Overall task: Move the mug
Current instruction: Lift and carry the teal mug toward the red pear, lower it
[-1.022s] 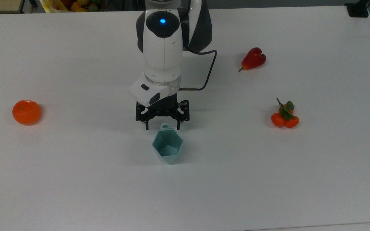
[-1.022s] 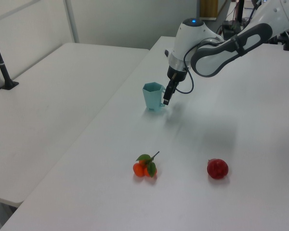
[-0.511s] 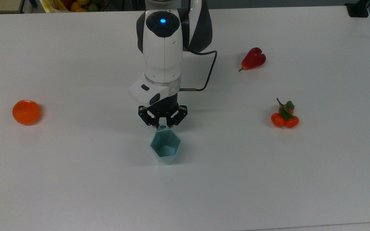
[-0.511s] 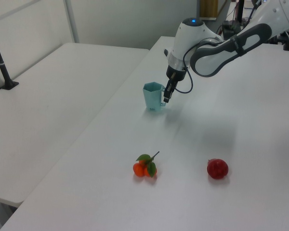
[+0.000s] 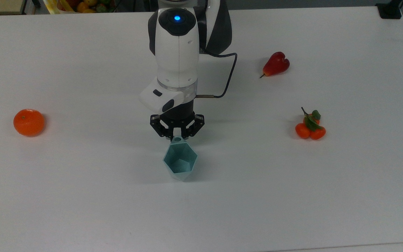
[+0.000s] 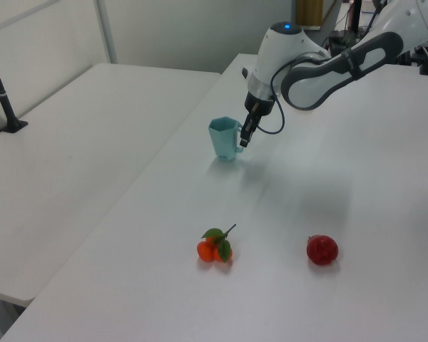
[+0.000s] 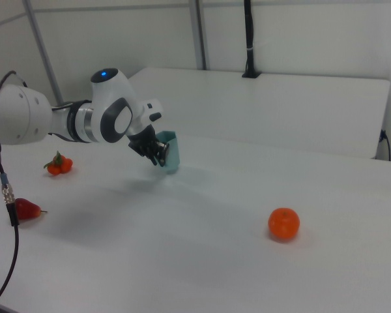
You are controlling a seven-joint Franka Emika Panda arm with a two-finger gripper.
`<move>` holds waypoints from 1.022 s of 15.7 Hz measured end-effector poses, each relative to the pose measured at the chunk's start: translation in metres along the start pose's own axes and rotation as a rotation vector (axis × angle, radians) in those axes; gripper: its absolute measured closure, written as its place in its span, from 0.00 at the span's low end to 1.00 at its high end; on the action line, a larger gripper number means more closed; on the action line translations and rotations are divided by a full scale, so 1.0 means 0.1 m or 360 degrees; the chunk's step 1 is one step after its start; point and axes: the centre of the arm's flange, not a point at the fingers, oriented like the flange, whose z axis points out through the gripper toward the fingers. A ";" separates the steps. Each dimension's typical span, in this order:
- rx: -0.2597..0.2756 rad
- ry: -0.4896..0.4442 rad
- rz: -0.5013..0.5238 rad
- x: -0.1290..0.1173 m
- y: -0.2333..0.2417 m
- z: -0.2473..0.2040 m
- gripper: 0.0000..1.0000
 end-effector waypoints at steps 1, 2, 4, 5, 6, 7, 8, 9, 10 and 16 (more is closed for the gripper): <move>0.0001 0.0022 0.0024 0.03 0.01 -0.10 0.76; 0.0002 0.0036 0.0043 0.04 0.03 -0.22 0.76; -0.0002 0.0014 0.0062 0.00 0.08 -0.47 0.76; -0.0005 -0.0012 0.0067 -0.06 0.11 -0.60 0.76; -0.0005 -0.0038 0.0072 -0.15 0.13 -0.73 0.76; -0.0004 -0.0056 0.0078 -0.26 0.16 -0.85 0.76; -0.0003 -0.0070 0.0085 -0.38 0.18 -0.96 0.76; -0.0001 -0.0085 0.0092 -0.53 0.20 -1.06 0.76; 0.0001 -0.0102 0.0097 -0.68 0.22 -1.14 0.76; -0.0002 -0.0318 0.0120 -1.52 0.28 -1.14 0.76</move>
